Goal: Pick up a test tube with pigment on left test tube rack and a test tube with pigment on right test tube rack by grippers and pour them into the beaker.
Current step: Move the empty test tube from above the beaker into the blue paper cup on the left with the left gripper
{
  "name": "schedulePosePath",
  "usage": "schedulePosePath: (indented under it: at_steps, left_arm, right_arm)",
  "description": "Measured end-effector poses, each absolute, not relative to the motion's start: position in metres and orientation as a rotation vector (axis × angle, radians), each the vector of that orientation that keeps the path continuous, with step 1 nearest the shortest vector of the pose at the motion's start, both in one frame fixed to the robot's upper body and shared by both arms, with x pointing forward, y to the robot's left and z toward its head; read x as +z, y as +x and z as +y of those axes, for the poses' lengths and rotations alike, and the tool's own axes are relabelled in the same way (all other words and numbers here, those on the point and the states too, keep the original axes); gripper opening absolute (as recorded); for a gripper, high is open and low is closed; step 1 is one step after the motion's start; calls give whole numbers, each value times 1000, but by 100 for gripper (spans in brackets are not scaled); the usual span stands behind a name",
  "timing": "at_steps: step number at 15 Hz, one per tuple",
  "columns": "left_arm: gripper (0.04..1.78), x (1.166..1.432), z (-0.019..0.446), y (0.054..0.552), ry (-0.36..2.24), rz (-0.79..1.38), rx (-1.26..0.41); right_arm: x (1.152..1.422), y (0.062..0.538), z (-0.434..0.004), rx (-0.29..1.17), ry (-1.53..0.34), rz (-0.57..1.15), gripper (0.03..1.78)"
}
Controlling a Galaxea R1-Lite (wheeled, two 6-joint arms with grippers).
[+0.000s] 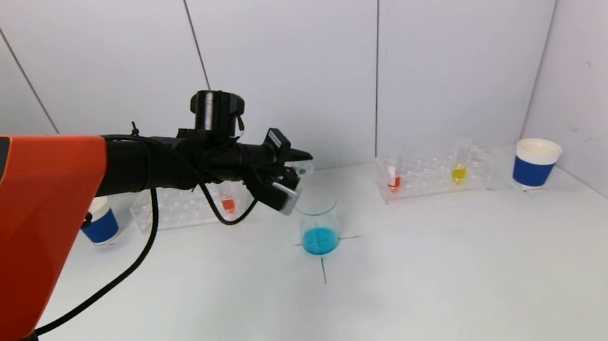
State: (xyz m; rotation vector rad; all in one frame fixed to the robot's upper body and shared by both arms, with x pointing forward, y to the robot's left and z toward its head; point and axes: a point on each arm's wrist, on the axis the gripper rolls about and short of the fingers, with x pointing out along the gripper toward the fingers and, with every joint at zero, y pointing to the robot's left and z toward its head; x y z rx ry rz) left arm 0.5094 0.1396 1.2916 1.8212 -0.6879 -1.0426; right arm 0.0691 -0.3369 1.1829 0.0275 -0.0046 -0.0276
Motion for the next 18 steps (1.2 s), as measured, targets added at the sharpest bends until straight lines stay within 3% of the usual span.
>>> schedulePosePath:
  at_steps: [9, 13, 18]
  left_arm:
    - [45, 1293, 142, 507, 1805, -683, -1042]
    - [45, 1312, 146, 499, 1644, -596, -1014]
    - [45, 1353, 163, 493, 1474, -597, -812]
  right_arm:
    - [1183, 69, -337, -28, 27, -4, 177]
    - [1183, 69, -337, -28, 27, -5, 177]
    - [1183, 69, -337, -27, 27, -5, 177]
